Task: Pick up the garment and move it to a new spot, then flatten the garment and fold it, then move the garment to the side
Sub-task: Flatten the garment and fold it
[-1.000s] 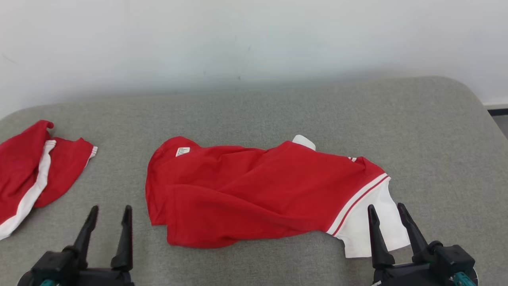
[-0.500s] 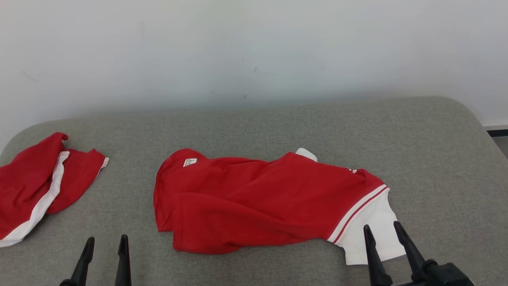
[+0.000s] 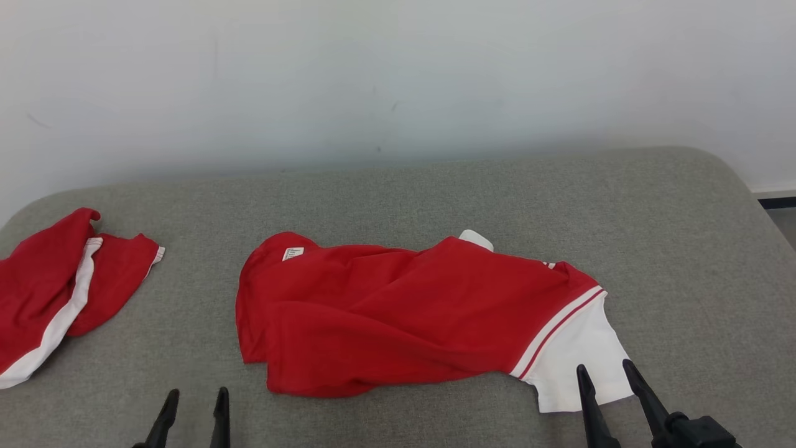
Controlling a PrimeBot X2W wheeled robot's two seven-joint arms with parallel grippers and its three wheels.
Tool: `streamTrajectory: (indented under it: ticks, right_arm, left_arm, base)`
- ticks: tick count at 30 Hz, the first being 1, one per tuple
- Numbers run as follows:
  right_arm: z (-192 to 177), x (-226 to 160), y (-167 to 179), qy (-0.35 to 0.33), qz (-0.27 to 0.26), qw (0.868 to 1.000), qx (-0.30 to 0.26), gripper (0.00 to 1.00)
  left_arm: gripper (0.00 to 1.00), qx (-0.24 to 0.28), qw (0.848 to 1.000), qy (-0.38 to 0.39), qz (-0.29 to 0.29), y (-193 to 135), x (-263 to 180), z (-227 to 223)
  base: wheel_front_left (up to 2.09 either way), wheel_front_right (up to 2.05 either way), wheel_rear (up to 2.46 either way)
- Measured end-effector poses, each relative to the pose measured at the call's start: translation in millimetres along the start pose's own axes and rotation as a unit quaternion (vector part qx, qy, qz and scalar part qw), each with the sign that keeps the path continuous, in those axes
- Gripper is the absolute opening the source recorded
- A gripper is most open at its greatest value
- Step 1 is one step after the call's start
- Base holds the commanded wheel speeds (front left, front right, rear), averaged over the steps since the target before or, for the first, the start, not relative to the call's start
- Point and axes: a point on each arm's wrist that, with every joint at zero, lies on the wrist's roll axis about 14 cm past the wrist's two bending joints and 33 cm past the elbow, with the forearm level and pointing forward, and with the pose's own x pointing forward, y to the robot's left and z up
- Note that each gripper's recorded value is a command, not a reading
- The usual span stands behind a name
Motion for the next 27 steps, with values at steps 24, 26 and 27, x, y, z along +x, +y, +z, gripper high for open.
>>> streamTrajectory:
  ticks: [24,26,27]
  right_arm:
    - [-93,37,-83,0.185,-0.079,0.979,-0.037,1.00]
    - [-99,36,-88,0.197,-0.086,0.976,-0.036,1.00]
    - [-99,36,-88,0.197,-0.086,0.976,-0.036,1.00]
  left_arm:
    - [1.00,0.009,0.979,0.164,-0.118,-43,66,-95]
    - [1.00,0.007,0.978,0.172,-0.120,-44,67,-100]
    - [1.00,0.007,0.978,0.172,-0.120,-44,67,-100]
  base:
    - [0.00,0.00,0.00]
    - [0.00,0.00,0.00]
    - [0.00,0.00,0.00]
